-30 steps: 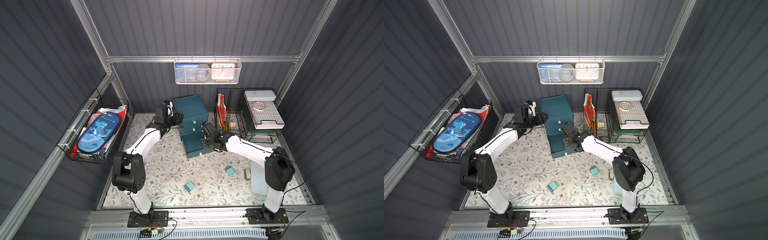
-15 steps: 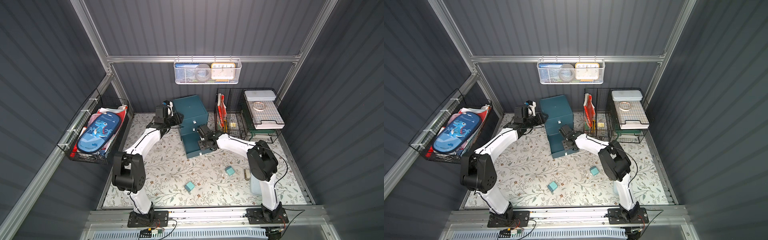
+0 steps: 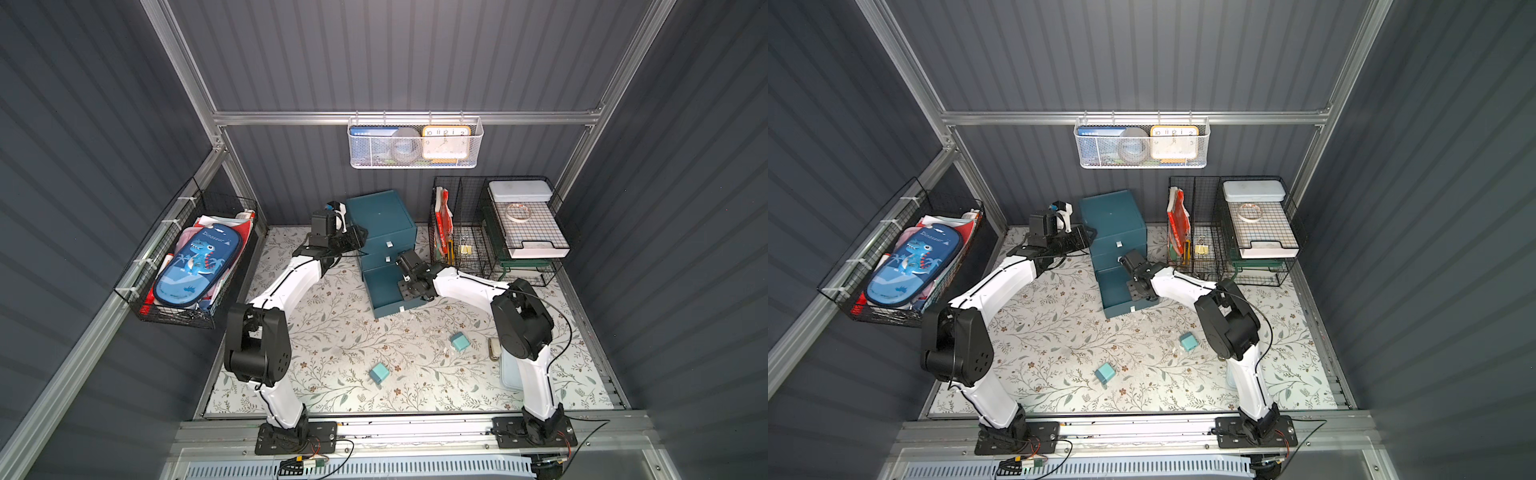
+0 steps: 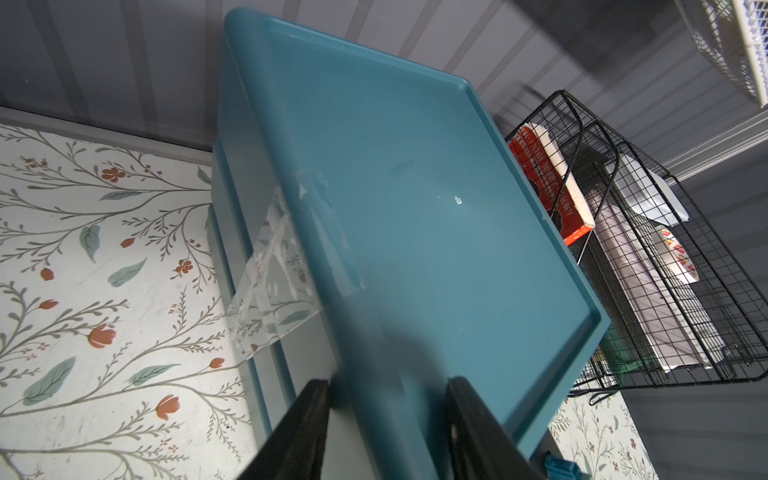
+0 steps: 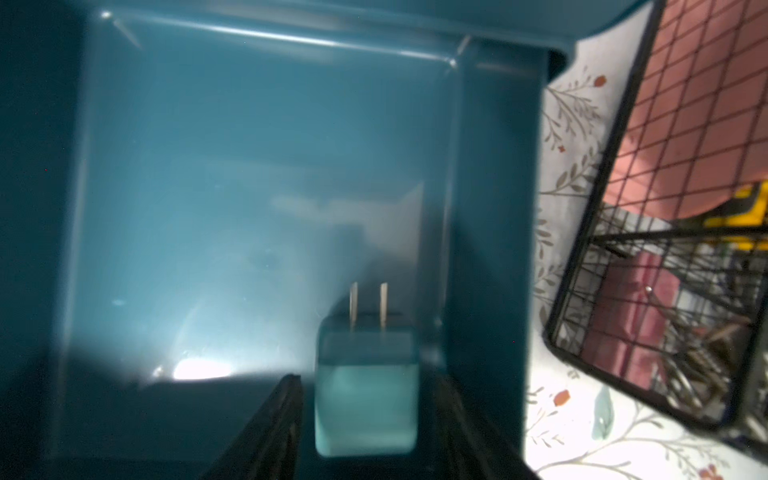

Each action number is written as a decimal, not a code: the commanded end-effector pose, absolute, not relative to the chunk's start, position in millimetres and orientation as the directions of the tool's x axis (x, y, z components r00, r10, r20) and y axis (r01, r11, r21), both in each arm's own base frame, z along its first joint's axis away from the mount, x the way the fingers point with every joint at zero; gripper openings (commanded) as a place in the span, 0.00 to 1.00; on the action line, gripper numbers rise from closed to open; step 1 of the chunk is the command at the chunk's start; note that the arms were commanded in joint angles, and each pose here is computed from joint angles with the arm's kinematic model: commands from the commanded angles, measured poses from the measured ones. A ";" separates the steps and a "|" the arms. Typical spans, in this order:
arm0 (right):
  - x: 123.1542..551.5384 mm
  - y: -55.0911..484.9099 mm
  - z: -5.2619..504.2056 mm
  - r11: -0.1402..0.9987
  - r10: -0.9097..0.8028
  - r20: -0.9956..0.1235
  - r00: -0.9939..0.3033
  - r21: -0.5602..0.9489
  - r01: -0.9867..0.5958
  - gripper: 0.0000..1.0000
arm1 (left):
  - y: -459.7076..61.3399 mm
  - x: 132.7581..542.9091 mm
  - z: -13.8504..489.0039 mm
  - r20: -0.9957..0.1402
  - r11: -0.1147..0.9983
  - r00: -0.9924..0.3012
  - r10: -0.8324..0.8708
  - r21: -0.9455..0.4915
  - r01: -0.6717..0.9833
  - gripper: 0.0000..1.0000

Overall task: Place the plugs into the drawer by color
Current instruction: Place the plug in the drawer, then pick up the plug from the center of the board.

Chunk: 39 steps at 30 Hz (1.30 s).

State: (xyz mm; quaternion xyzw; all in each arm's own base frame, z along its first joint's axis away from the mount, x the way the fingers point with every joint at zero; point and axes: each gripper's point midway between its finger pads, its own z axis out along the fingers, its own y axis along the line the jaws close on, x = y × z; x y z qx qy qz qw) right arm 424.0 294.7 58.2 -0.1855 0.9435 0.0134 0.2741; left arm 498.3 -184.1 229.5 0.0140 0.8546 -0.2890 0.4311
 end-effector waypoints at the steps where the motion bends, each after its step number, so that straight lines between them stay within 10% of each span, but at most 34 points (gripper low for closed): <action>1: 427.1 288.2 76.5 0.931 -0.344 -0.538 -0.769 -0.092 -0.352 0.58 | -199.5 456.2 148.8 -0.557 0.842 -0.823 -0.109 -0.492 0.221 0.49; 12: 378.6 245.1 140.8 0.957 -0.258 -0.594 -0.762 -0.051 -0.284 0.60 | -198.3 456.7 151.7 -0.564 0.846 -0.818 -0.109 -0.485 0.222 0.50; 26: 249.9 155.9 71.0 0.997 -0.042 -0.394 -0.918 0.037 -0.061 0.66 | -198.6 457.3 153.3 -0.569 0.846 -0.815 -0.106 -0.482 0.226 0.50; 39: 244.5 150.8 29.5 0.999 -0.044 -0.357 -0.933 0.009 -0.050 0.74 | -199.0 458.0 154.5 -0.572 0.846 -0.813 -0.108 -0.483 0.227 0.50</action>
